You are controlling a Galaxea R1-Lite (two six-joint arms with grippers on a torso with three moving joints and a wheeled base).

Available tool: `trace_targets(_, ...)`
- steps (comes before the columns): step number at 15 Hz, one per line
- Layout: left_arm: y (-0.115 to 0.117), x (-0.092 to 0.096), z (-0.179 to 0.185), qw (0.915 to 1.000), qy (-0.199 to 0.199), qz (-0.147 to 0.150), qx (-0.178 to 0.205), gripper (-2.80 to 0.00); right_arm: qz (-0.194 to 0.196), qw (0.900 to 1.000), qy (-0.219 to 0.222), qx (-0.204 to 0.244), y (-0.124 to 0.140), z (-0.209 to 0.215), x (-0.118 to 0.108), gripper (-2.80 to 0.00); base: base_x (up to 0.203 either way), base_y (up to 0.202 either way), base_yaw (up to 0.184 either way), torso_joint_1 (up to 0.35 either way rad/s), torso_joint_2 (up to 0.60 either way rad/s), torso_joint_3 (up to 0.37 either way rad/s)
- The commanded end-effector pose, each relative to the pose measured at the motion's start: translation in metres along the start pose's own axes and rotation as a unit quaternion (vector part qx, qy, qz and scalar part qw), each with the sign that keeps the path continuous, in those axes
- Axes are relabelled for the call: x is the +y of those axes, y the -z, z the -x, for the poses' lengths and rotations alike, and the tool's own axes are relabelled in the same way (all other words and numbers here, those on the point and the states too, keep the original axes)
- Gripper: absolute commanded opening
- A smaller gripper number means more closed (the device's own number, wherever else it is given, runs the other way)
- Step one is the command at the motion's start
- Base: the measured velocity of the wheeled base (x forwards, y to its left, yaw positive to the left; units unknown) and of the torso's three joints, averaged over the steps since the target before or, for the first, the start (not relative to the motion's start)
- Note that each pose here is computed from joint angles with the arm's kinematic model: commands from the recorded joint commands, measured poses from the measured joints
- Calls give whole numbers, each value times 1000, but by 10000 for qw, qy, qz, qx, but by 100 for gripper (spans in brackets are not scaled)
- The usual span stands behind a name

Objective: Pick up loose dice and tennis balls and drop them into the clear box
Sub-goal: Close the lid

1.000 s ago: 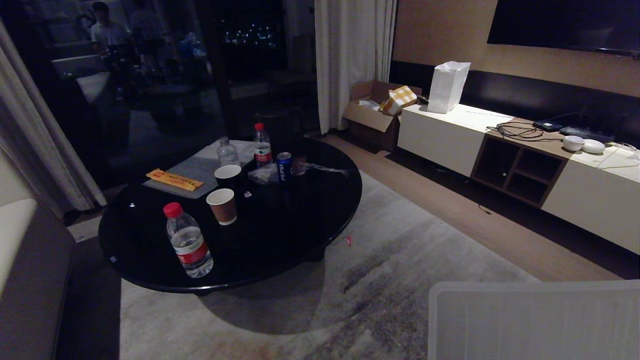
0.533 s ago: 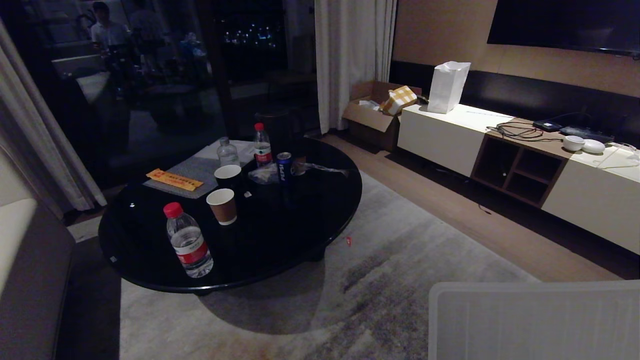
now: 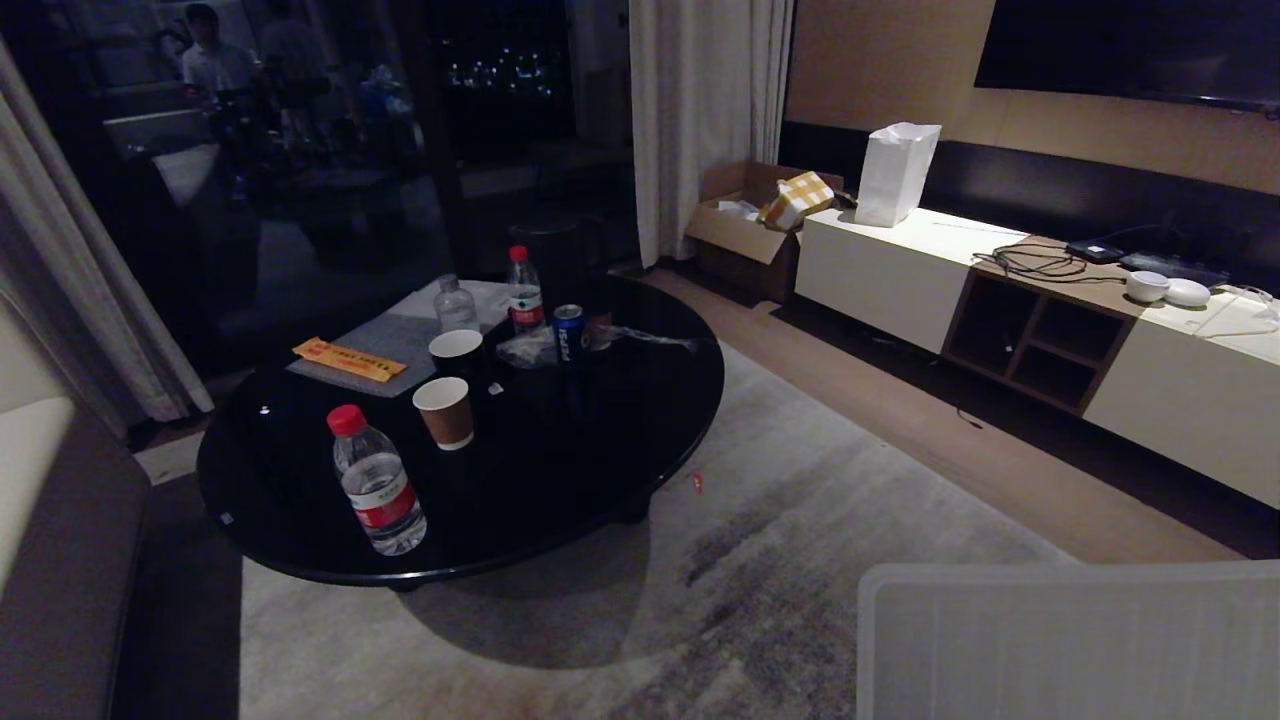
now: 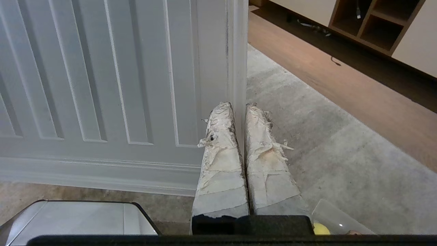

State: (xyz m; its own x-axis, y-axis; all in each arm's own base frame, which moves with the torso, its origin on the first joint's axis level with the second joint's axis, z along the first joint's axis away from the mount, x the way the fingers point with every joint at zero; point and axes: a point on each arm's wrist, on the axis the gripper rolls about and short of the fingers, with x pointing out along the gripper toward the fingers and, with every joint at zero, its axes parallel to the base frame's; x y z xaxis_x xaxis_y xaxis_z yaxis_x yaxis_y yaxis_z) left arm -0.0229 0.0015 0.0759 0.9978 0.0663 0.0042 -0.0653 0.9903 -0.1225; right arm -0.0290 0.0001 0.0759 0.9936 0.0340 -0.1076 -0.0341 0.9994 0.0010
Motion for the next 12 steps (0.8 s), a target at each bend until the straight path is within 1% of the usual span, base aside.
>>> trace_targets(1,0,0,0,10000,-6,0,5,-280,1,10000,-6,13,0,0,0,-280,0,0,0,4,-147,-128)
trace_targets(4,0,0,0,10000,-7,8,12,-280,1,10000,-6,13,0,0,0,-280,0,0,0,13,-242,-254)
trace_targets(6,0,0,0,10000,-5,8,5,-280,1,10000,-6,13,0,0,0,-280,0,0,0,105,-366,-179)
trace_targets(9,0,0,0,10000,0,7,6,-280,1,10000,-6,13,0,0,0,-280,0,0,0,71,-101,-46)
trace_targets(12,0,0,0,10000,0,8,6,-280,-6,10000,-3,13,0,0,0,-280,0,0,0,9,-12,-4)
